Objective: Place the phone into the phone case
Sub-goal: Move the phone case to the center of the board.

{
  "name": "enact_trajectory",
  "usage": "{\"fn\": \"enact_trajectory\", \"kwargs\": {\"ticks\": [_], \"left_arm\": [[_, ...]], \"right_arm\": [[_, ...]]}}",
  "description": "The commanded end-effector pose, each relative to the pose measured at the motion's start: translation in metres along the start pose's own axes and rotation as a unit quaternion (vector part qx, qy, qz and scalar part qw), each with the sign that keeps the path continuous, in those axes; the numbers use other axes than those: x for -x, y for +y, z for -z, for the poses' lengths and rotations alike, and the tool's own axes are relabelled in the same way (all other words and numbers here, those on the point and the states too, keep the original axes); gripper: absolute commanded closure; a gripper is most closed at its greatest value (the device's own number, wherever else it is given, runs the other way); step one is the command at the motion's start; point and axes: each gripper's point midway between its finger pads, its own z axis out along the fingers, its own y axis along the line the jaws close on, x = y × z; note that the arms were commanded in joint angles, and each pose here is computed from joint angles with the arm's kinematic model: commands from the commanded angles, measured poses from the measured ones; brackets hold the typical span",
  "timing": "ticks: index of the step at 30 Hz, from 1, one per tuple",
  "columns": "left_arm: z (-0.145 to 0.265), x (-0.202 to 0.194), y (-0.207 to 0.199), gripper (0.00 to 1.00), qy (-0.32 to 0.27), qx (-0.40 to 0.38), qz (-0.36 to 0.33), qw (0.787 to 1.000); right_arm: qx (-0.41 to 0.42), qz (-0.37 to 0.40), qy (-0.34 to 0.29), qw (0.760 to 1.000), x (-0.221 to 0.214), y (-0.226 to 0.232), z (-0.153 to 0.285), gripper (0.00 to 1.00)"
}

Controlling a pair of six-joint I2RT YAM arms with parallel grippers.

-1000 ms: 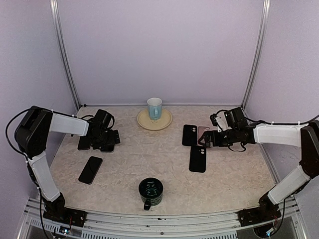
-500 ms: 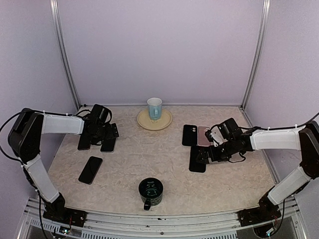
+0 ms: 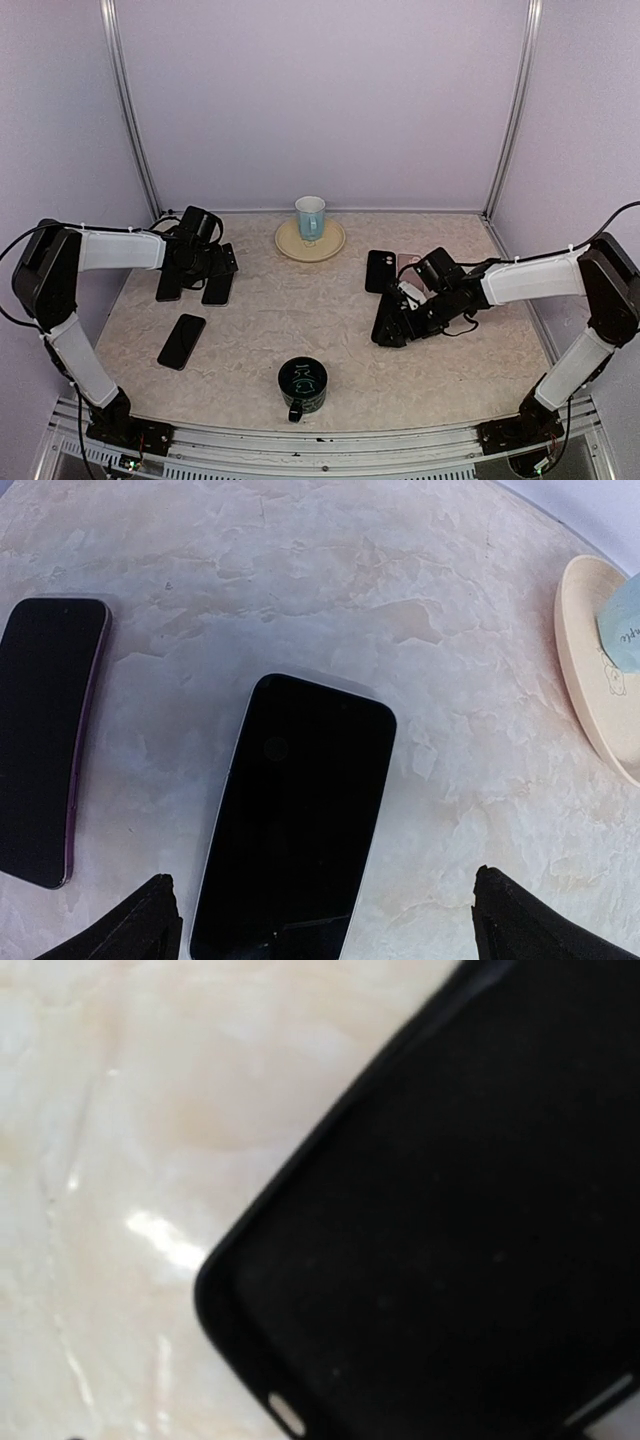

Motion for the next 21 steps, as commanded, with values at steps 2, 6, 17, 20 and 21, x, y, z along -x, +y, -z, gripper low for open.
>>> {"fn": "enact_trajectory", "kwargs": {"ticks": [2, 6, 17, 20, 21], "left_arm": [[0.016, 0.017, -0.006, 0.01, -0.024, -0.008, 0.010, 1.000], [0.019, 0.020, -0.007, 0.01, -0.029, -0.010, 0.011, 0.999], [0.027, 0.028, -0.005, 0.01, -0.043, -0.005, 0.011, 0.999], [0.028, 0.029, -0.006, 0.01, -0.044, -0.007, 0.013, 0.999], [0.028, 0.030, -0.006, 0.01, -0.045, -0.008, 0.014, 0.999]], "right_arm": [[0.039, 0.022, 0.022, 0.999, -0.002, 0.021, -0.013, 0.01], [0.056, 0.040, 0.022, 0.997, 0.010, 0.039, -0.022, 0.00], [0.089, 0.089, 0.034, 0.991, 0.037, 0.074, -0.052, 0.00], [0.098, 0.095, 0.033, 0.990, 0.042, 0.081, -0.057, 0.00], [0.100, 0.096, 0.033, 0.990, 0.044, 0.083, -0.059, 0.00]]}}
